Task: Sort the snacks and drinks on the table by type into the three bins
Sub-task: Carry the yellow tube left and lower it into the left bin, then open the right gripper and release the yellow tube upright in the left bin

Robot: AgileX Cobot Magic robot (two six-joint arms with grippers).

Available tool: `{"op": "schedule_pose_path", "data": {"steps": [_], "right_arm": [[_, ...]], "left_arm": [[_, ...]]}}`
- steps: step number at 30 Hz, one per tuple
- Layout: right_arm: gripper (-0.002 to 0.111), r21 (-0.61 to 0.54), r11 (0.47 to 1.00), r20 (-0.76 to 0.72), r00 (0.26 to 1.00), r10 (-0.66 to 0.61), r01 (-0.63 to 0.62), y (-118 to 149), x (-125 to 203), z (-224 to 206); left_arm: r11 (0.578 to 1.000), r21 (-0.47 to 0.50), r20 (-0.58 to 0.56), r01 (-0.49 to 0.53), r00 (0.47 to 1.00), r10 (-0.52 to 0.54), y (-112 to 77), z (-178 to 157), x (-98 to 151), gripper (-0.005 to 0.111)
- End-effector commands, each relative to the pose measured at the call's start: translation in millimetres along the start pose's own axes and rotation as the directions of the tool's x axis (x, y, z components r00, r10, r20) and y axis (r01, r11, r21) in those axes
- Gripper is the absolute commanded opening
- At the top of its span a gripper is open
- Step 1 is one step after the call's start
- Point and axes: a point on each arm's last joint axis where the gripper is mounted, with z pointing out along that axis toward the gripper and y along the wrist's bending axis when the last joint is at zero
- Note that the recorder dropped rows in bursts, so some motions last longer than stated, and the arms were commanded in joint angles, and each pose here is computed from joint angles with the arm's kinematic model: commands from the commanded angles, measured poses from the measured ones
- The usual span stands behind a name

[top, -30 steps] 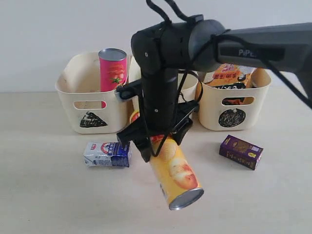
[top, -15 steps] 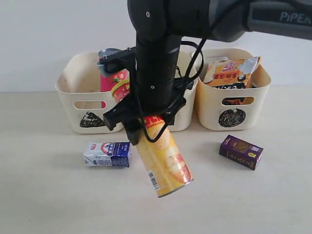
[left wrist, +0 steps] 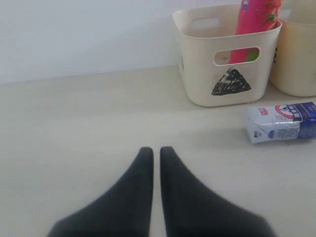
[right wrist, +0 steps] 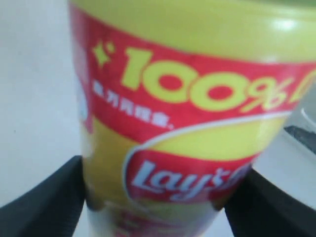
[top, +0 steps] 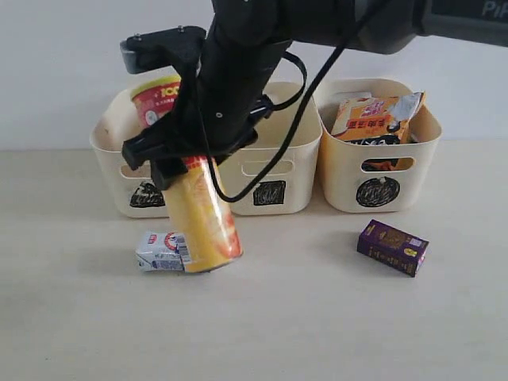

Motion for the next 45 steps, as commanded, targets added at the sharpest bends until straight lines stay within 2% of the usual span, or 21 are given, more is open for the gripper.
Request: {"op": "schedule_pose_path", "data": {"steps": [1, 7, 15, 17, 19, 21, 26, 32, 35, 45], "right_arm": [[0.000, -0.013, 1.000, 0.159, 0.987, -0.020, 0.022, 2, -15, -9], [0.000, -0.060, 0.998, 0.343, 0.939, -0.008, 0.031, 7, -31, -14], [0.000, -0.044, 0.999, 0.555, 0.832, 0.016, 0.010, 4, -51, -12], [0.000, -0.019, 1.000, 0.618, 0.786, -0.005, 0.022, 6, -56, -6], [0.000, 0.015, 1.000, 0.705, 0.708, -0.027, 0.023, 6, -63, 6], [0.000, 0.050, 0.998, 0.738, 0.673, -0.056, 0.029, 3, -64, 18], [0.000, 0.175, 0.981, 0.776, 0.603, -0.187, 0.079, -2, -68, 40], [0.000, 0.264, 0.961, 0.784, 0.562, -0.262, 0.080, -27, -85, 70], [0.000, 0.273, 0.960, 0.790, 0.553, -0.263, 0.065, -37, -91, 87], [0.000, 0.285, 0.956, 0.787, 0.551, -0.278, 0.074, -41, -92, 125]], "left_arm": [[1.000, -0.002, 0.012, 0.007, 1.000, -0.007, 0.1, 0, 0, 0.004], [1.000, -0.002, 0.012, 0.007, 1.000, -0.007, 0.1, 0, 0, 0.004], [1.000, -0.002, 0.012, 0.007, 1.000, -0.007, 0.1, 0, 0, 0.004], [1.000, -0.002, 0.012, 0.007, 1.000, -0.007, 0.1, 0, 0, 0.004], [1.000, -0.002, 0.012, 0.007, 1.000, -0.007, 0.1, 0, 0, 0.004], [1.000, -0.002, 0.012, 0.007, 1.000, -0.007, 0.1, 0, 0, 0.004], [1.000, -0.002, 0.012, 0.007, 1.000, -0.007, 0.1, 0, 0, 0.004], [1.000, -0.002, 0.012, 0.007, 1.000, -0.007, 0.1, 0, 0, 0.004], [1.000, -0.002, 0.012, 0.007, 1.000, -0.007, 0.1, 0, 0, 0.004], [1.000, -0.002, 0.012, 0.007, 1.000, -0.007, 0.1, 0, 0, 0.004]]}}
